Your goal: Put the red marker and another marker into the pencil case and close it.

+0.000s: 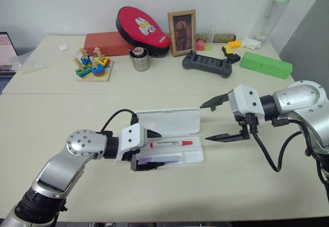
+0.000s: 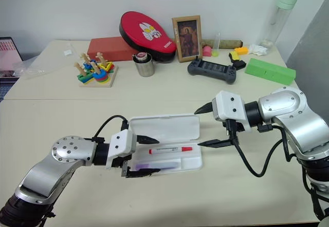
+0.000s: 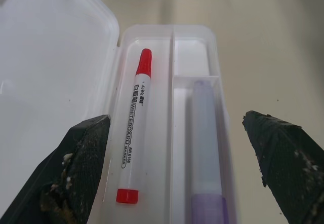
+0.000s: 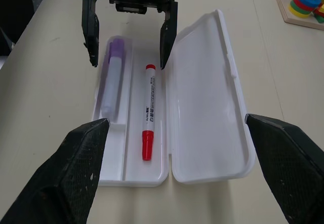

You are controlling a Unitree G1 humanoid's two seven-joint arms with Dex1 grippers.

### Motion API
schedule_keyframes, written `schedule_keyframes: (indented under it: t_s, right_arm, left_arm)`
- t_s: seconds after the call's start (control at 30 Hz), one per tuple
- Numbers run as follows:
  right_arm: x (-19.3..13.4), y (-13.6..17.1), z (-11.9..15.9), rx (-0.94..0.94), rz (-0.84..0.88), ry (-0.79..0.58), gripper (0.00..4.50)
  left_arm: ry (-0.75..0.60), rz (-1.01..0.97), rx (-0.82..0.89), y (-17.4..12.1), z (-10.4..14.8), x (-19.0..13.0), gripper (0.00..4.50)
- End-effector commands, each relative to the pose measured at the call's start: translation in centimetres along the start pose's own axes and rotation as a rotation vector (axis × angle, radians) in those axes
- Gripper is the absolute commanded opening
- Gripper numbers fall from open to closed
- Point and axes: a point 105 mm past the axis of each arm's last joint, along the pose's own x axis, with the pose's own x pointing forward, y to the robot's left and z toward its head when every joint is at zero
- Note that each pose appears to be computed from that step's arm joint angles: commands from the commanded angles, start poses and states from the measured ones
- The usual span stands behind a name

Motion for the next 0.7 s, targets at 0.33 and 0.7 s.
schedule_keyframes:
  t_s: [0.33, 0.7]
  right_arm:
    - [-0.6, -0.5, 0.4, -0.034, -0.034, 0.010, 4.50]
    - [-1.3, -1.3, -0.6, -0.029, -0.067, 0.053, 4.50]
  left_arm:
    - [-0.079, 0.022, 0.002, 0.0, 2.8, -0.8, 4.45]
    - [-0.108, 0.041, -0.024, 1.5, 9.2, -6.6, 4.45]
